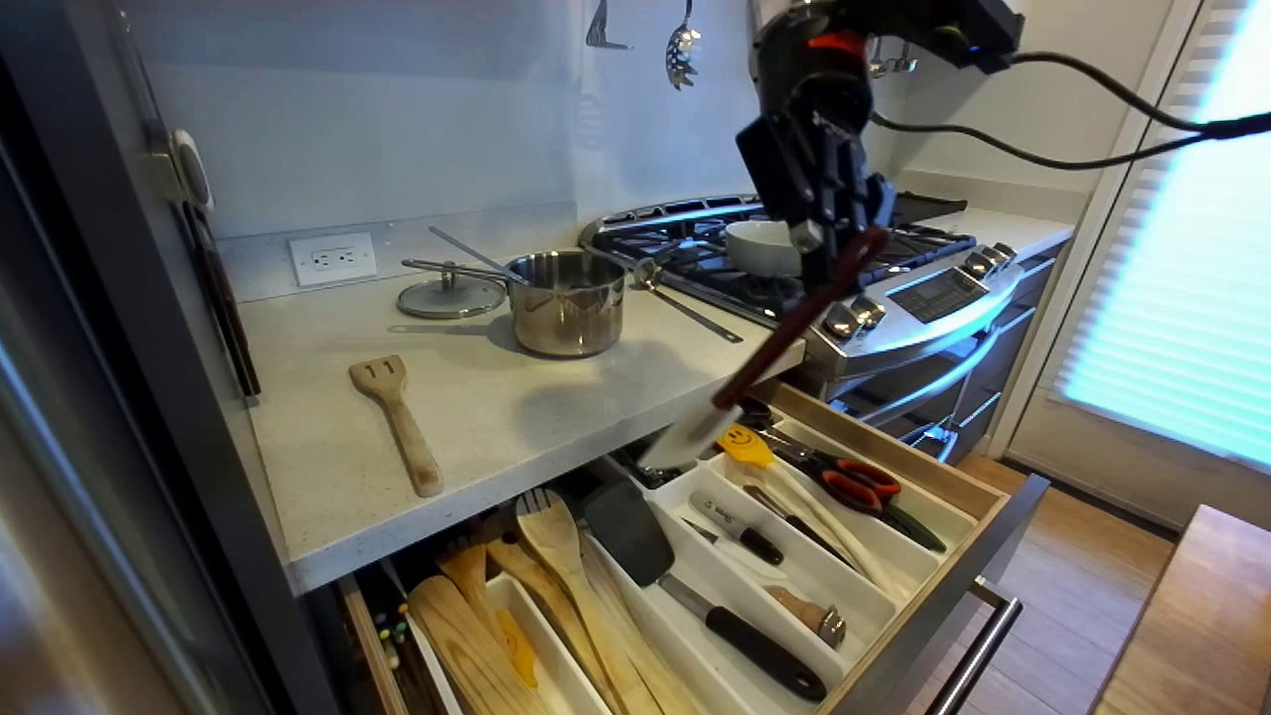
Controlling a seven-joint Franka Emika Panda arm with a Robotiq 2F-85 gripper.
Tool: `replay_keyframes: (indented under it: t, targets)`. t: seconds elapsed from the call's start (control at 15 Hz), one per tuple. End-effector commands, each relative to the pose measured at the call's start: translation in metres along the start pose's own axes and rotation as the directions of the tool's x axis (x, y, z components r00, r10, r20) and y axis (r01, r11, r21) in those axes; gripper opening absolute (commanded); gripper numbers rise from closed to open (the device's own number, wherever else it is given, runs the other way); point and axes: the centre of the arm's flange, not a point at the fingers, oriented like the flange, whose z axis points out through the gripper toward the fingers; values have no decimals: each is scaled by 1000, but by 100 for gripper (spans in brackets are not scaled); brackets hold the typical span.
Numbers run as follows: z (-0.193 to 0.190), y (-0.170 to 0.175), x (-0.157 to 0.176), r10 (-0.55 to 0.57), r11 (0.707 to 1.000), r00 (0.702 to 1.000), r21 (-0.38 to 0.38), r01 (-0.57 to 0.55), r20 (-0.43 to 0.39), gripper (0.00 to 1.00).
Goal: Put the stirring spoon into the drawer
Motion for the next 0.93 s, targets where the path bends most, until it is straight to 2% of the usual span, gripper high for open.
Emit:
replay_keyframes:
  t: [0.0, 0.07, 0.13, 0.33, 0.4, 0.47, 0.6, 0.87]
  targets:
    - [59, 39, -53, 131, 982, 991, -131, -132, -23, 6]
    - [63, 46, -53, 150, 979, 988, -131, -154, -42, 6]
    - [45, 30, -25, 95, 991, 995, -97, -94, 12, 23]
    - [61, 42, -39, 126, 986, 992, -113, -126, -6, 23]
    - [60, 42, -41, 128, 985, 992, -114, -129, -11, 6]
    - [62, 42, -39, 133, 973, 989, -180, -144, -68, 6]
    - [71, 53, -27, 119, 958, 981, -244, -153, -150, 6]
    - [96, 66, 1, 27, 903, 947, -399, -161, -319, 6]
